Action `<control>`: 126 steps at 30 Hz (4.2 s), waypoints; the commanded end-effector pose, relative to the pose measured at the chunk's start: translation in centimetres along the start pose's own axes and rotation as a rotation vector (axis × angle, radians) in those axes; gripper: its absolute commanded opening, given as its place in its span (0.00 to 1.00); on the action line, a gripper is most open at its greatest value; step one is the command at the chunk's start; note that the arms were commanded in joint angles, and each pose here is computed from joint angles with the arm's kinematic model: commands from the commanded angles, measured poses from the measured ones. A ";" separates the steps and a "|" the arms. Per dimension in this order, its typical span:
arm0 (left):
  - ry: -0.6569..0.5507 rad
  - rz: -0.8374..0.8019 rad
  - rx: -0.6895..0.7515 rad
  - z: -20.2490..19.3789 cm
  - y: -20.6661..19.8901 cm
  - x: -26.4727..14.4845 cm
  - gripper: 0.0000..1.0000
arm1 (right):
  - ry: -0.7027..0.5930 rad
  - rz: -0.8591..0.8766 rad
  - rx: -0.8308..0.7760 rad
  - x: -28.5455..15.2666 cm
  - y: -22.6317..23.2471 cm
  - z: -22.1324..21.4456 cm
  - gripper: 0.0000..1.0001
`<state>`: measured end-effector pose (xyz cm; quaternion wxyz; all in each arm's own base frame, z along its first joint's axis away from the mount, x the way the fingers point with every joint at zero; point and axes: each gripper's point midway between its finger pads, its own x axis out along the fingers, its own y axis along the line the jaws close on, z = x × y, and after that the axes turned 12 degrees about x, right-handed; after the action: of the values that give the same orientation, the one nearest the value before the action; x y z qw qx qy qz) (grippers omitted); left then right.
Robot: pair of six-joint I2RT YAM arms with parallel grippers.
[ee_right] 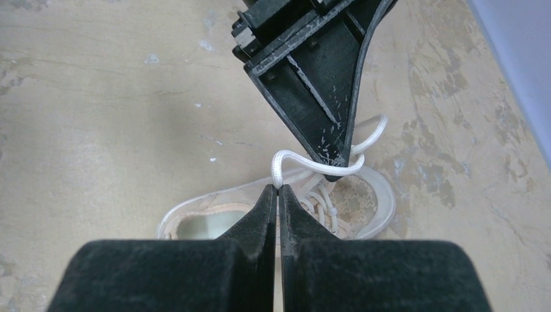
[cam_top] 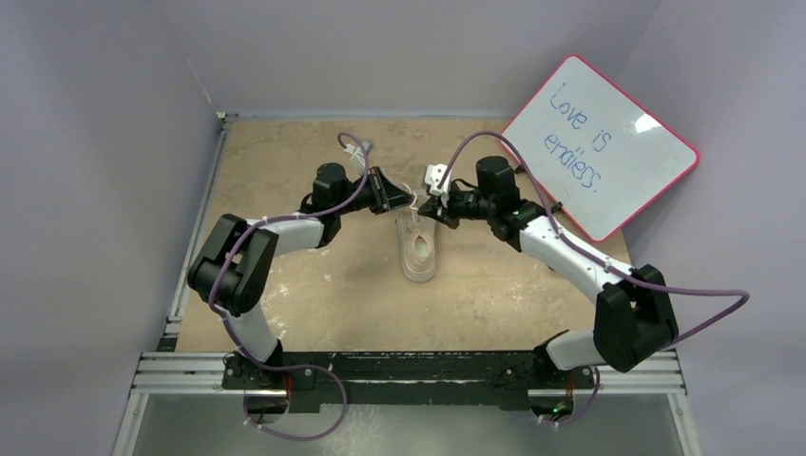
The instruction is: Tie the shoes
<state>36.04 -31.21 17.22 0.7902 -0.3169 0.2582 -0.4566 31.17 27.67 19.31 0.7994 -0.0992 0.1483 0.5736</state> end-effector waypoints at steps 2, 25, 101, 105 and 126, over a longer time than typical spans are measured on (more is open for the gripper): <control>-0.042 -0.052 0.042 2.3 -1.6 0.2 0.00 | -0.015 -0.080 -0.073 -0.2 -1.3 0.8 0.00; -0.012 0.007 -0.003 1.1 -0.1 0.1 0.00 | 0.166 -0.331 -0.172 3.1 -3.5 -4.1 0.00; 0.105 0.062 -0.015 -3.3 2.6 -0.9 0.00 | 0.293 -0.010 0.182 4.9 -6.1 -7.1 0.33; 0.102 0.063 -0.015 -3.2 2.6 -0.8 0.00 | 0.299 -0.006 0.188 5.4 -6.0 -7.5 0.34; 0.110 0.077 -0.028 -3.6 2.5 -1.4 0.00 | 0.288 -0.240 0.208 3.2 -7.6 -5.6 0.00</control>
<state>33.72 -30.11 11.32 0.7819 -0.2968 0.3478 -0.4238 37.69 27.73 8.01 0.7888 -0.1128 0.3482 0.4938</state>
